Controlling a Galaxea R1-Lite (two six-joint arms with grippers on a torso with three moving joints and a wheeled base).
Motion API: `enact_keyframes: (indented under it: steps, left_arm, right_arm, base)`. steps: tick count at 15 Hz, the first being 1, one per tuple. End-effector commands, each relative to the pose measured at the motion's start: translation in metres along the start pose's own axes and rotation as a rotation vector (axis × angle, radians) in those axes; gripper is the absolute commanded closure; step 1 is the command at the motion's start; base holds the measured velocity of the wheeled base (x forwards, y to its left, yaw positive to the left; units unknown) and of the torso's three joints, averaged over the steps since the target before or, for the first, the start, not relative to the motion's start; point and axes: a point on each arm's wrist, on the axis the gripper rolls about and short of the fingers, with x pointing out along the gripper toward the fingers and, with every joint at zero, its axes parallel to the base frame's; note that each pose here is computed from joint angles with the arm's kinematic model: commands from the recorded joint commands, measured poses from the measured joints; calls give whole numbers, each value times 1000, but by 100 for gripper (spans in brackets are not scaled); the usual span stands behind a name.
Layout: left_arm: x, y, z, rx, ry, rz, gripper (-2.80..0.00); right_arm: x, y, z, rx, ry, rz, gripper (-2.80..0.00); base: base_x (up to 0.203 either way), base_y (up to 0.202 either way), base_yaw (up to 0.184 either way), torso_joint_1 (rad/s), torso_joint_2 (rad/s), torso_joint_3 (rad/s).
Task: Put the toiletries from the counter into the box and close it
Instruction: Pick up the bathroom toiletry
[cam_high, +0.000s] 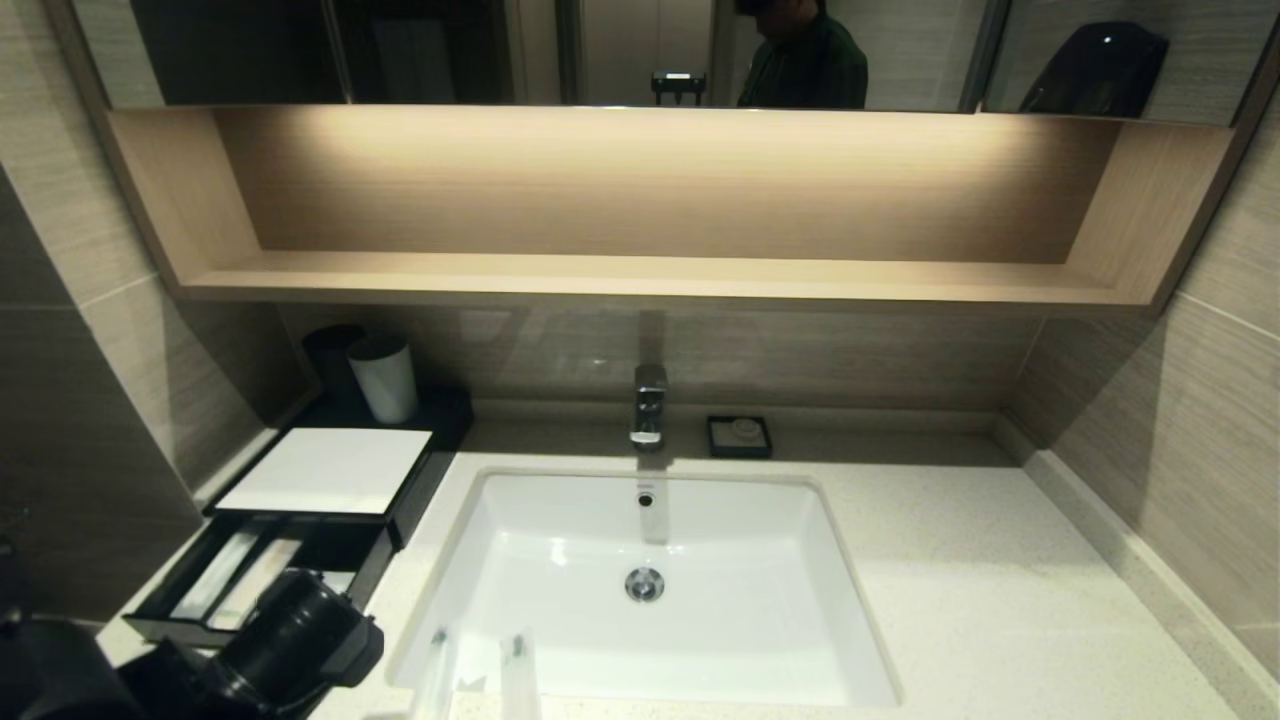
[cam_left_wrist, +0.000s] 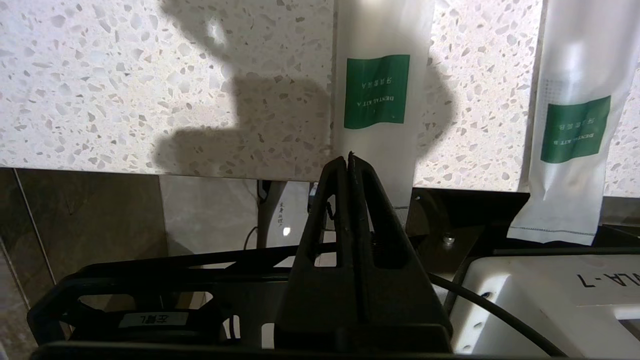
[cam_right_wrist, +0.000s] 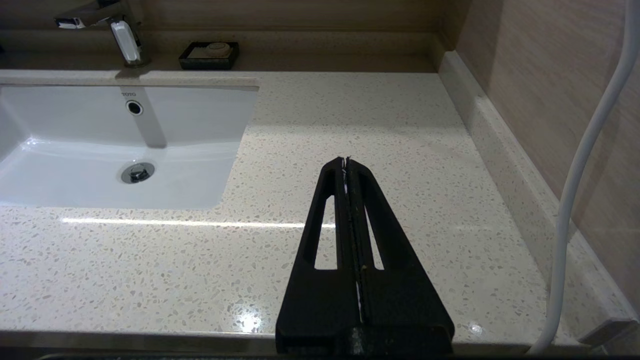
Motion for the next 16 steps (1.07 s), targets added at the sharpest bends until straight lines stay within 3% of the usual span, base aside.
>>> enact_keyframes:
  steps: [1,4,8,14,16]
  left_arm:
    - [0,-4,-3,5,6,-3,0]
    - [-1,-10,-2,-51,-3,-12,0]
    - [-1,-20,-15,0,16,-5,0]
    - [7,-21,-18,-15,17,61,0]
    - [0,-20,-18,-16,-12,36,0]
  right_arm:
    - [0,0,0,0,0,0,0]
    - [0,0,0,0,0,0,0]
    - [0,0,0,0,0,0,0]
    - [0,0,0,0,0,1,0]
    - [0,0,0,0,0,2,0]
  base:
    - [0,0,0,0,0,0]
    - [0,0,0,0,0,0]
    - [0,0,0,0,0,0]
    - [0,0,0,0,0,0]
    - [0,0,0,0,0,0]
